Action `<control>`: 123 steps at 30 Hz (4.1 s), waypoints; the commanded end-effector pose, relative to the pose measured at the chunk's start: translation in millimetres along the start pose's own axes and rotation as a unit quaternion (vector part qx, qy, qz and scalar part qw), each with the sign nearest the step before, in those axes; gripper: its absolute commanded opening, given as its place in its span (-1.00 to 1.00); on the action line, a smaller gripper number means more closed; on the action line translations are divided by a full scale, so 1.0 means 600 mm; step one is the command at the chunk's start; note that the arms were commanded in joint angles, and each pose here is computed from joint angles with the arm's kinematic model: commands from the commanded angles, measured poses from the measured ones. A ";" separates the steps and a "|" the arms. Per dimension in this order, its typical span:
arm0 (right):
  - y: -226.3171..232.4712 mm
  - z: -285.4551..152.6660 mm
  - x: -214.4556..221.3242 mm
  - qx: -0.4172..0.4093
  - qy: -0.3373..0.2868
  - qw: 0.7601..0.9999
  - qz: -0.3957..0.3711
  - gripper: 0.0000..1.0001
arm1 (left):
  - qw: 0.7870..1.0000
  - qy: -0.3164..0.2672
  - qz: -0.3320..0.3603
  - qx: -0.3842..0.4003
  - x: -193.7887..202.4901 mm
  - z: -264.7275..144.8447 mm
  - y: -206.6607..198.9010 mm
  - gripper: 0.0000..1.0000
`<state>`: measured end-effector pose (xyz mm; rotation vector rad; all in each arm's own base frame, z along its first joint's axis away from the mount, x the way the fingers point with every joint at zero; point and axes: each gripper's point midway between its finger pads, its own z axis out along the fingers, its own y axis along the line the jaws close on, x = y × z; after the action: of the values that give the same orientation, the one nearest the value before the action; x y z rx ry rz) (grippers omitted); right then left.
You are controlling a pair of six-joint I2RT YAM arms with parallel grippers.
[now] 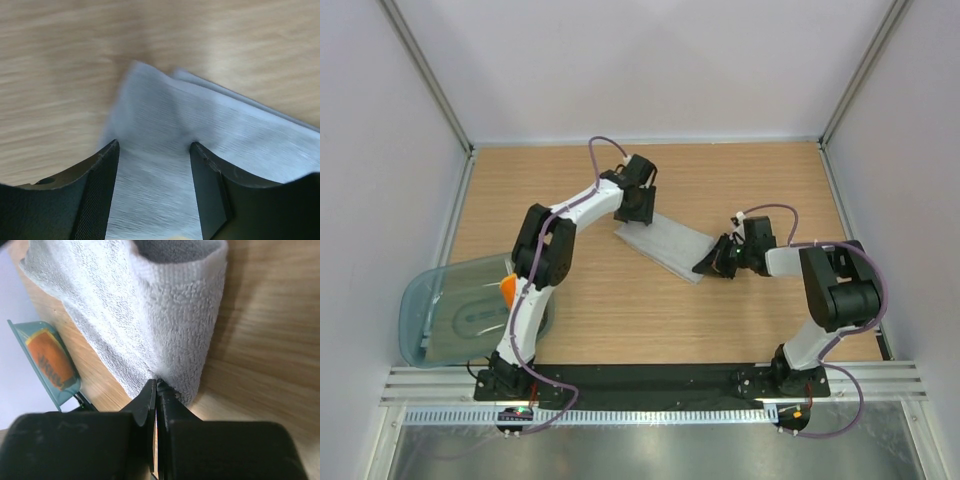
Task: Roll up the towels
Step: Fold the towel, then roll the towel
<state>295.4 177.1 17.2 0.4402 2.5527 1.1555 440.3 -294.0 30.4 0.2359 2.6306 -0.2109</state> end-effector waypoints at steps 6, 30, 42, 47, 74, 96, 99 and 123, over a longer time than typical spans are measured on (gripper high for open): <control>-0.005 -0.030 0.029 0.046 0.026 0.998 -0.017 -0.91 | 0.997 -0.008 -0.003 -0.079 -0.028 -0.028 0.104 0.19; 0.024 0.001 -0.130 0.063 -0.030 0.997 -0.039 -0.66 | 0.994 -0.058 0.059 0.074 0.070 -0.210 -0.180 0.28; -0.028 -0.014 -0.100 0.095 -0.007 0.995 -0.018 -0.66 | 0.991 -0.032 0.089 0.093 0.134 -0.185 -0.239 0.13; 0.012 -0.073 -0.141 0.131 -0.063 0.988 -0.059 -0.21 | 0.983 -0.066 0.155 0.073 0.155 -0.210 -0.266 0.13; -0.011 -0.377 -0.150 0.329 -0.300 0.896 -0.005 0.38 | 0.954 -0.082 0.284 0.048 0.219 -0.127 -0.342 0.11; 0.014 -0.388 -0.160 0.302 -0.321 0.898 -0.007 0.38 | 0.948 -0.137 0.285 0.037 0.166 -0.178 -0.347 0.08; 0.017 -0.388 -0.162 0.299 -0.321 0.899 -0.008 0.38 | 0.946 -0.136 0.291 0.037 0.170 -0.178 -0.348 0.07; 0.008 -0.376 -0.158 0.300 -0.303 0.905 -0.006 0.36 | 0.956 -0.064 0.281 0.047 0.255 -0.064 -0.313 -0.20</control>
<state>286.8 -8.8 166.6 0.7878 2.2932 0.1091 249.8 -451.4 25.1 0.9694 2.2820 -0.1185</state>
